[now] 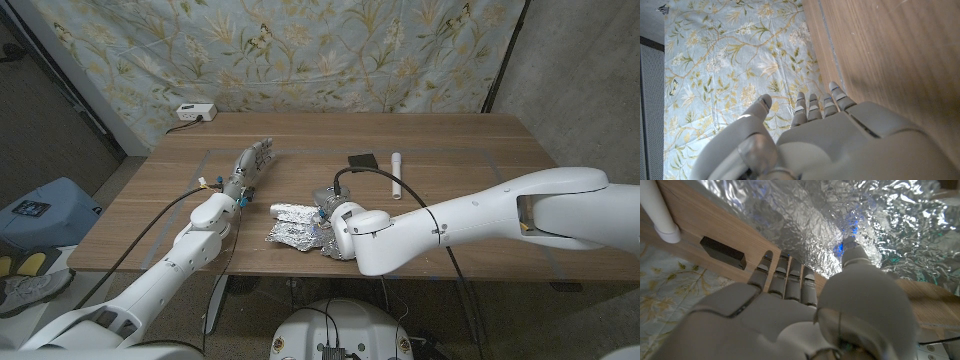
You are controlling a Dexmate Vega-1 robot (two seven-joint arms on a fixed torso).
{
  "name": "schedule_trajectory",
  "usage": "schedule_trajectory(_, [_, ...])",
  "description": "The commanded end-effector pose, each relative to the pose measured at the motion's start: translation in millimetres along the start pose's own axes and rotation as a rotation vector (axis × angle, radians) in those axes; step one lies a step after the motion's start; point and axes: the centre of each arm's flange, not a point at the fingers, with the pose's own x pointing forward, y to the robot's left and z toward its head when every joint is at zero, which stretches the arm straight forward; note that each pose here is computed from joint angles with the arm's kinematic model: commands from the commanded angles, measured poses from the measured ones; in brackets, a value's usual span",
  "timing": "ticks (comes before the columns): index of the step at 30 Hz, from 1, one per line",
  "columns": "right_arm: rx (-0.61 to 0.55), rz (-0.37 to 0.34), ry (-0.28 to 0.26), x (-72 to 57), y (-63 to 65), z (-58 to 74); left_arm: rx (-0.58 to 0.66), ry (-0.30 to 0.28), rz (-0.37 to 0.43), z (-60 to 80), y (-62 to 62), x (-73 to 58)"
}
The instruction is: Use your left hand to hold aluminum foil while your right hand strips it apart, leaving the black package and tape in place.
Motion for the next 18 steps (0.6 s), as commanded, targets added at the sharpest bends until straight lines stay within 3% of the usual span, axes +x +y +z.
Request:
schedule_trajectory(1, [-0.009, 0.014, 0.026, 10.4, 13.1, -11.7, -0.006, 0.006, 0.005, -1.3, -1.3, -1.6])
schedule_trajectory(18, [-0.018, -0.032, -0.002, 1.7, 6.9, -16.1, -0.006, 0.021, 0.000, -2.3, -7.0, -0.3])
